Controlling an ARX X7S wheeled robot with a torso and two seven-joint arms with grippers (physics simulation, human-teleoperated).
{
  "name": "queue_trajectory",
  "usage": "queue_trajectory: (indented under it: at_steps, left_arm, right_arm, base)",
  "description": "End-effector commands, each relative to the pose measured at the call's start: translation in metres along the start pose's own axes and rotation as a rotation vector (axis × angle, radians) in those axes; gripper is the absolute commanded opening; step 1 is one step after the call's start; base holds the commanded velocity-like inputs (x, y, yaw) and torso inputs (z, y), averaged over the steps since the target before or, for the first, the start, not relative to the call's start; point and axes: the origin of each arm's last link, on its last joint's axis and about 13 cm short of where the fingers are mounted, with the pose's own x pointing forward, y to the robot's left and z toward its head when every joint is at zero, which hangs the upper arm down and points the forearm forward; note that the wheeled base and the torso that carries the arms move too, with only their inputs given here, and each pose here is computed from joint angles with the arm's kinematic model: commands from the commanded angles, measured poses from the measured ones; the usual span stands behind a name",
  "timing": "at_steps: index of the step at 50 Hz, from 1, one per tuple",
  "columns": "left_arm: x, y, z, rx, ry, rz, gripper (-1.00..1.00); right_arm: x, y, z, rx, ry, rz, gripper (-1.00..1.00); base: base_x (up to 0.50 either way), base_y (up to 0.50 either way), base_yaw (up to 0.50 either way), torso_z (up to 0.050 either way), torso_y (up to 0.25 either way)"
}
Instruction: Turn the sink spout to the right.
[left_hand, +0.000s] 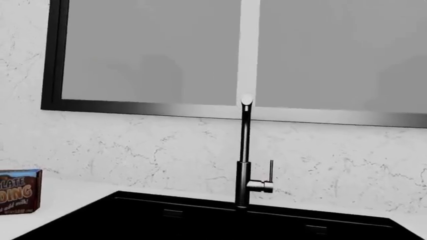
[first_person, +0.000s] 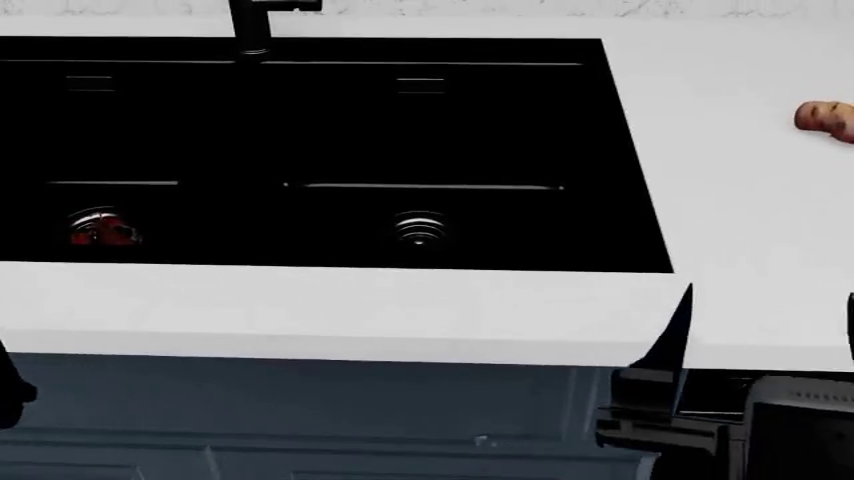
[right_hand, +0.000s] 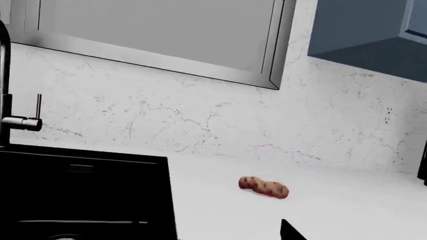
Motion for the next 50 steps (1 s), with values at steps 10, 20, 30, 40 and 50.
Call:
queue_trajectory:
  at_steps: [10, 20, 30, 40, 50]
  left_arm:
    - [0.005, 0.004, 0.004, 0.008, -0.003, 0.03, 1.0]
    - [0.005, 0.004, 0.005, 0.008, 0.005, 0.037, 1.0]
    - [0.01, 0.003, 0.006, 0.001, 0.031, 0.052, 1.0]
    - [0.011, 0.003, 0.013, -0.004, -0.008, 0.056, 1.0]
    - [0.011, 0.002, 0.014, -0.001, -0.013, 0.046, 1.0]
  right_arm:
    - [0.027, -0.012, 0.022, -0.035, -0.039, -0.042, 1.0]
    - [0.031, -0.011, 0.024, -0.032, -0.049, -0.035, 1.0]
    - [0.033, -0.011, 0.033, -0.029, -0.053, -0.037, 1.0]
    - [0.031, -0.012, 0.037, -0.034, -0.091, -0.033, 1.0]
    - [0.03, -0.013, 0.037, -0.026, -0.092, -0.013, 1.0]
  base:
    - [0.0, 0.0, 0.0, 0.0, 0.0]
    - [0.0, 0.0, 0.0, 0.0, 0.0]
    - [0.0, 0.0, 0.0, 0.0, 0.0]
    - [0.0, 0.0, 0.0, 0.0, 0.0]
    - [0.01, 0.41, 0.0, 0.0, 0.0]
